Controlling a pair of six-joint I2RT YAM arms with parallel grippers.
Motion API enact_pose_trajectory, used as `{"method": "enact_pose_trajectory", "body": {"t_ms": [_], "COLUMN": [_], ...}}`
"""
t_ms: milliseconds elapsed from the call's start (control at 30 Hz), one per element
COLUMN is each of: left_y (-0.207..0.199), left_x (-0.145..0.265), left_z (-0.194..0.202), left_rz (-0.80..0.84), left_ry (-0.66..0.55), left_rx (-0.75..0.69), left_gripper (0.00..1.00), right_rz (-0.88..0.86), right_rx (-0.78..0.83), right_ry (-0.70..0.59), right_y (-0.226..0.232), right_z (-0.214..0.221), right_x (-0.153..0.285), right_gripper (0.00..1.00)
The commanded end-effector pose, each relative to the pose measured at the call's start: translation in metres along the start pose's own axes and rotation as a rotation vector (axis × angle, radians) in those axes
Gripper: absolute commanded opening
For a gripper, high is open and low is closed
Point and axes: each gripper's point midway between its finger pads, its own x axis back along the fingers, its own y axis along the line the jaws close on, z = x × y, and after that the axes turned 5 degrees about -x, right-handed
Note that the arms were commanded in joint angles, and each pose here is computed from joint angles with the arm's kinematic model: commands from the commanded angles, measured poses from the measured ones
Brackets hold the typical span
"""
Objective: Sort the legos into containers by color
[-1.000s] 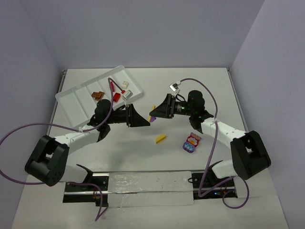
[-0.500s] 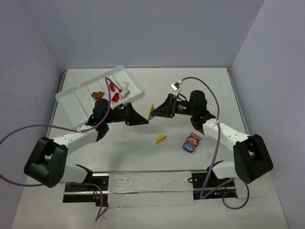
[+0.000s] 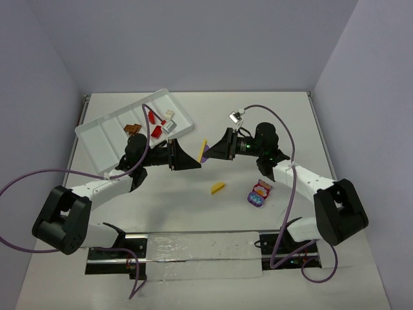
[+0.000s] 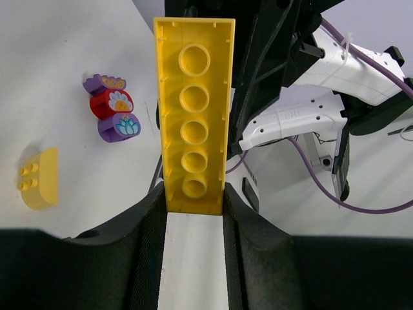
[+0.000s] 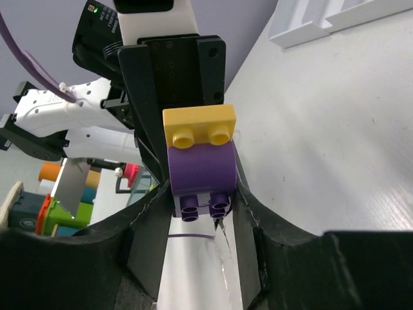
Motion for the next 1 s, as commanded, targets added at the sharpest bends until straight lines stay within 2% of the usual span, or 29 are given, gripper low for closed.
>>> {"method": "enact_pose_trajectory", "body": {"t_ms": [0, 33, 100, 133, 267, 433, 600, 667, 767, 800, 900, 967], "left_y": [-0.019, -0.020, -0.019, -0.019, -0.020, -0.011, -0.005, 0.006, 0.039, 0.054, 0.102, 0.127], "left_x": [0.001, 0.001, 0.001, 0.003, 0.017, 0.043, 0.054, 0.061, 0.093, 0.107, 0.185, 0.228], "left_z": [-0.016, -0.016, -0.018, -0.020, -0.031, -0.048, -0.058, -0.067, -0.096, -0.098, -0.118, -0.109], "left_rz": [0.045, 0.043, 0.032, 0.026, 0.017, -0.037, -0.081, -0.160, -0.418, -0.551, -1.089, -1.279], "left_ry": [-0.034, -0.033, -0.036, -0.045, -0.091, -0.176, -0.218, -0.241, -0.372, -0.394, -0.544, -0.556], "left_rx": [-0.083, -0.083, -0.084, -0.087, -0.092, -0.081, -0.074, -0.042, -0.013, 0.046, 0.124, 0.203], "left_gripper": [0.00, 0.00, 0.00, 0.00, 0.00, 0.00, 0.00, 0.00, 0.00, 0.00, 0.00, 0.00], "right_rz": [-0.060, -0.059, -0.046, -0.032, 0.019, 0.192, 0.330, 0.402, 0.497, 0.516, 0.555, 0.550], "right_rx": [0.075, 0.076, 0.072, 0.064, 0.038, -0.022, -0.008, 0.000, 0.018, 0.026, 0.048, 0.055], "right_ry": [-0.002, -0.004, -0.017, -0.030, -0.073, -0.112, -0.145, -0.181, -0.201, -0.212, -0.227, -0.228], "right_y": [0.018, 0.019, 0.014, 0.010, -0.003, -0.041, -0.057, -0.064, -0.072, -0.073, -0.073, -0.070], "right_z": [-0.005, -0.005, -0.005, -0.005, -0.007, -0.005, -0.016, -0.024, -0.028, -0.030, -0.033, -0.035], "right_x": [-0.004, -0.004, -0.002, 0.000, 0.007, 0.021, 0.027, 0.031, 0.041, 0.043, 0.049, 0.049], "right_gripper": [0.29, 0.22, 0.02, 0.00, 0.00, 0.00, 0.00, 0.00, 0.00, 0.00, 0.00, 0.00]}}
